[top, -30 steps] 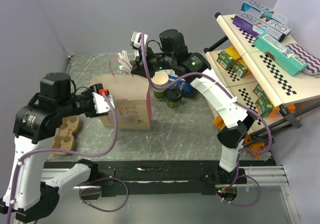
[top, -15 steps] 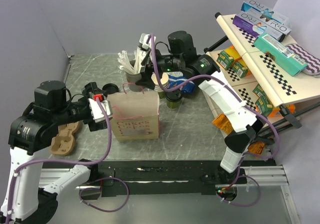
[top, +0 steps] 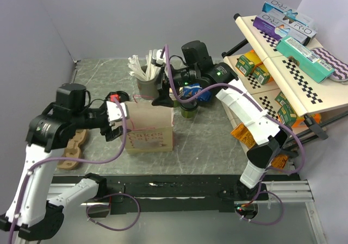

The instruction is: Pack the takeout coffee

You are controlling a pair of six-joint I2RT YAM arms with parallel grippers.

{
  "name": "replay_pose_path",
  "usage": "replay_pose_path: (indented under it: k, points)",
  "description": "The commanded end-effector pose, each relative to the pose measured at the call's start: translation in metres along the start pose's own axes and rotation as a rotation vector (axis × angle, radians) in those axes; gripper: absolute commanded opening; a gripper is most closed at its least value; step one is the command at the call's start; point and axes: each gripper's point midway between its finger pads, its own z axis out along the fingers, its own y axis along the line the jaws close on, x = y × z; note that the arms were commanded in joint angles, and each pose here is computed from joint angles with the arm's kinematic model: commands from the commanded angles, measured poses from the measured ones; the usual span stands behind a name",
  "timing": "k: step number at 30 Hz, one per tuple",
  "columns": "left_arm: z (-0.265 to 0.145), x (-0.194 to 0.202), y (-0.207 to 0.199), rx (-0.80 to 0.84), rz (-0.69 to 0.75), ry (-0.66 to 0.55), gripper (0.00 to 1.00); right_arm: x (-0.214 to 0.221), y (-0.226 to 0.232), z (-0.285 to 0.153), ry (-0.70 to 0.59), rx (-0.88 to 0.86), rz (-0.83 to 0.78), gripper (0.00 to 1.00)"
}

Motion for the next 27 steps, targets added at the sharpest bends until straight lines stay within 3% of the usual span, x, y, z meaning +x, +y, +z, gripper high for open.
replay_pose_path:
  k: [1, 8, 11, 14, 17, 18, 21, 22, 24, 25, 27]
  points:
    - [0.018, 0.018, -0.012, 0.107, 0.008, 0.018, 0.79, -0.011, 0.007, -0.003, -0.039, -0.046, -0.056, 0.98]
    - [0.030, 0.038, -0.016, 0.155, 0.076, 0.041, 0.85, -0.006, -0.002, 0.020, -0.042, -0.087, -0.041, 0.94]
    - [0.035, 0.043, -0.015, 0.177, 0.088, 0.054, 0.81, -0.003, 0.001, 0.032, -0.031, -0.108, -0.047, 0.89]
    - [0.040, 0.043, -0.011, 0.181, 0.088, 0.055, 0.73, -0.002, 0.001, 0.042, -0.024, -0.111, -0.049, 0.77]
    - [0.044, 0.048, -0.012, 0.213, 0.087, 0.080, 0.59, -0.002, 0.000, 0.048, -0.019, -0.117, -0.048, 0.55]
    - [0.044, 0.048, -0.012, 0.220, 0.087, 0.084, 0.50, -0.003, 0.000, 0.047, -0.022, -0.117, -0.047, 0.39]
    - [0.044, 0.048, -0.012, 0.246, 0.075, 0.100, 0.33, -0.015, 0.001, 0.042, -0.050, -0.108, -0.076, 0.03]
    - [0.043, 0.047, -0.013, 0.248, 0.075, 0.100, 0.28, -0.018, 0.001, 0.040, -0.055, -0.104, -0.080, 0.00]
    - [0.040, 0.041, -0.010, 0.245, 0.081, 0.098, 0.06, -0.025, 0.003, 0.034, -0.068, -0.097, -0.091, 0.00]
    - [0.039, 0.038, -0.009, 0.242, 0.088, 0.095, 0.01, -0.031, 0.004, 0.031, -0.079, -0.093, -0.100, 0.00]
    - [0.033, 0.025, 0.000, 0.200, 0.109, 0.081, 0.01, -0.039, 0.005, 0.027, -0.098, -0.087, -0.103, 0.00]
